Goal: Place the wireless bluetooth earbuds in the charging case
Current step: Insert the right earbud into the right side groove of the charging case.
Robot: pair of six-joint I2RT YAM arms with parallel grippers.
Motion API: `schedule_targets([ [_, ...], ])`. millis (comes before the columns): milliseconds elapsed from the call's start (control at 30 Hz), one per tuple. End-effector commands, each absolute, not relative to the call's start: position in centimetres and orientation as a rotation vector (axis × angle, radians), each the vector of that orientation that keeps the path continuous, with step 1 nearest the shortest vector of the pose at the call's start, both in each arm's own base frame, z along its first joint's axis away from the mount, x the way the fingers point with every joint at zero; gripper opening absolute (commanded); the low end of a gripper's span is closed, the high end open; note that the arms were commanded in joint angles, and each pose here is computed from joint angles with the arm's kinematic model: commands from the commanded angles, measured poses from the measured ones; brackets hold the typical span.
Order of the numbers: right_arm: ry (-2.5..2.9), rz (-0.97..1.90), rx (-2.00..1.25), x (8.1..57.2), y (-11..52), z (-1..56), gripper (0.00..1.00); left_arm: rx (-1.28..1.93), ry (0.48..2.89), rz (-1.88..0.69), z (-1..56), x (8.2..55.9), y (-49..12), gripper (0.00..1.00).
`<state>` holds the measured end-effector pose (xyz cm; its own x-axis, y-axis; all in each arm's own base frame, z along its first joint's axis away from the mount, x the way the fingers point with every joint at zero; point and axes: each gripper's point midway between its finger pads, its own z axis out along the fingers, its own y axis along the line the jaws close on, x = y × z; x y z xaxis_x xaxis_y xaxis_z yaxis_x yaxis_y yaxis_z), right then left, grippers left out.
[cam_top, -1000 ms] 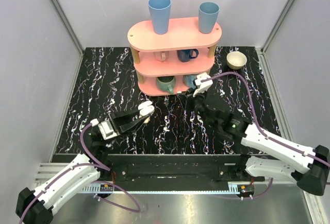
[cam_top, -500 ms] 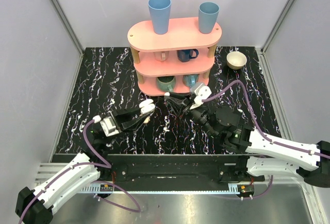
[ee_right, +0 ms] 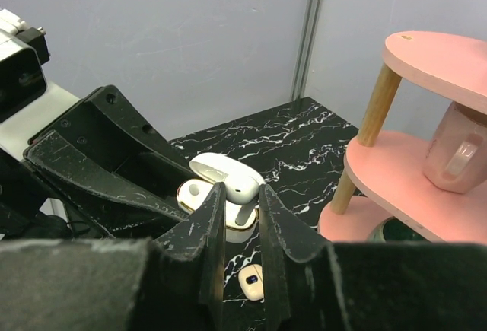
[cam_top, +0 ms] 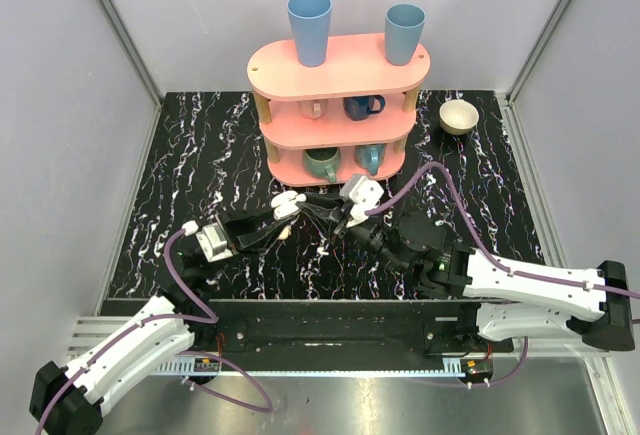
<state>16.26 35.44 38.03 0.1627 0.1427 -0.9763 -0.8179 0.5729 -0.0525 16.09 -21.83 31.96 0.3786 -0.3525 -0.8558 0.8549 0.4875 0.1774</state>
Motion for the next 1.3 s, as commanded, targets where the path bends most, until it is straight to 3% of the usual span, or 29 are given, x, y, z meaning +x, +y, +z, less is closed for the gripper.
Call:
schedule_targets([
  [0,1.155,0.820,-0.659,15.5,35.9,40.7,0.20,0.652,0.783,-0.854,34.8,15.7,-21.3,0.00],
  [1267,1.206,0.718,-0.672,17.0,36.8,37.9,0.22,0.622,0.754,-0.865,35.3,15.2,-20.8,0.00],
])
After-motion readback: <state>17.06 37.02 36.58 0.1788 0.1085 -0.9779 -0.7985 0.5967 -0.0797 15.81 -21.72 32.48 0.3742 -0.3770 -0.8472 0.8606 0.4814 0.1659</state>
